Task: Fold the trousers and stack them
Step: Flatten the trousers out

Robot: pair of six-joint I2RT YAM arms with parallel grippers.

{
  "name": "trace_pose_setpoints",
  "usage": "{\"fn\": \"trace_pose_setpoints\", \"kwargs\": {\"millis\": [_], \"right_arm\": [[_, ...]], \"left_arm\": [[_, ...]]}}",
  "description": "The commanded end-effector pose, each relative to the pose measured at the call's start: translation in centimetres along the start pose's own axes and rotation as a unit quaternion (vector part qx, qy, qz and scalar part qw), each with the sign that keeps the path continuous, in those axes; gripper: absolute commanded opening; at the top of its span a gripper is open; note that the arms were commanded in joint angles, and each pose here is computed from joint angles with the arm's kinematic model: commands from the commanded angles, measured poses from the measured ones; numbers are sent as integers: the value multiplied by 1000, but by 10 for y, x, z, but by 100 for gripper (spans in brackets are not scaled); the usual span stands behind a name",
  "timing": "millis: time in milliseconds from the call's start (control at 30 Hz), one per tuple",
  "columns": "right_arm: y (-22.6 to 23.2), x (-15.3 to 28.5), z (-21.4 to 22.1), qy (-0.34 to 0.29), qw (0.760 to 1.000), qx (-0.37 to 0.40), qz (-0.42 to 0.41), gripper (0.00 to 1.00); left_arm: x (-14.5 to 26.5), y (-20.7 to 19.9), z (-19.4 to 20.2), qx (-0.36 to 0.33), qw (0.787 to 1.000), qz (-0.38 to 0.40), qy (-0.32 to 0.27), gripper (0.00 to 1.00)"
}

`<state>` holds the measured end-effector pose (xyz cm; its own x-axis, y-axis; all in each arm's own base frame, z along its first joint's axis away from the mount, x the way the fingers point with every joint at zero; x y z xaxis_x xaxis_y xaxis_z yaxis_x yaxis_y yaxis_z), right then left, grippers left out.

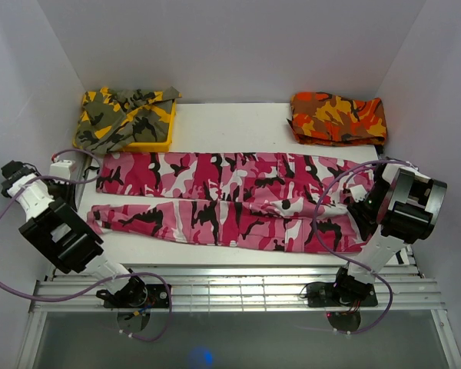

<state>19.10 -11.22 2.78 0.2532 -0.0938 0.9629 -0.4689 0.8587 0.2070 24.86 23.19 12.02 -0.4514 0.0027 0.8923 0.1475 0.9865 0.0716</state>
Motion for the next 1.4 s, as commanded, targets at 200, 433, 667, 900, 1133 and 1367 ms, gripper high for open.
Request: {"fn": "trace_pose_setpoints", "kwargs": {"millis": [200, 433, 667, 900, 1133, 1367], "right_arm": [[-43, -14, -18, -34, 998, 11, 56, 54], [-49, -10, -15, -33, 997, 11, 63, 54], [-63, -7, -11, -37, 997, 2, 68, 54], [-73, -3, -11, -41, 996, -2, 77, 54], [-72, -2, -12, -42, 996, -6, 72, 54], [-71, -1, -13, -41, 997, -13, 68, 54]], "left_arm": [[-20, -61, 24, 52, 989, 135, 8, 50], [-7, -98, 36, 53, 975, 217, 6, 49], [-11, -91, 72, 67, 984, 164, 34, 34], [3, -33, 54, 76, 994, 75, 4, 40], [10, -54, 28, 131, 978, 156, -37, 49], [-10, -84, 39, 183, 962, 203, -19, 56]]}}
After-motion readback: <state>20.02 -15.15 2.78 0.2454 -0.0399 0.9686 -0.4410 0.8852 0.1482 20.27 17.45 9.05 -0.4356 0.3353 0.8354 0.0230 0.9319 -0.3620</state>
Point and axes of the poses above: each gripper's point midway between its finger pads, its own x axis back along the fingers, its own y axis along the line the jaws close on, z = x × y, the point moved 1 cm from there along x, back along the fingers, and after that the axes turned 1 degree about x, right-handed, at the moved point
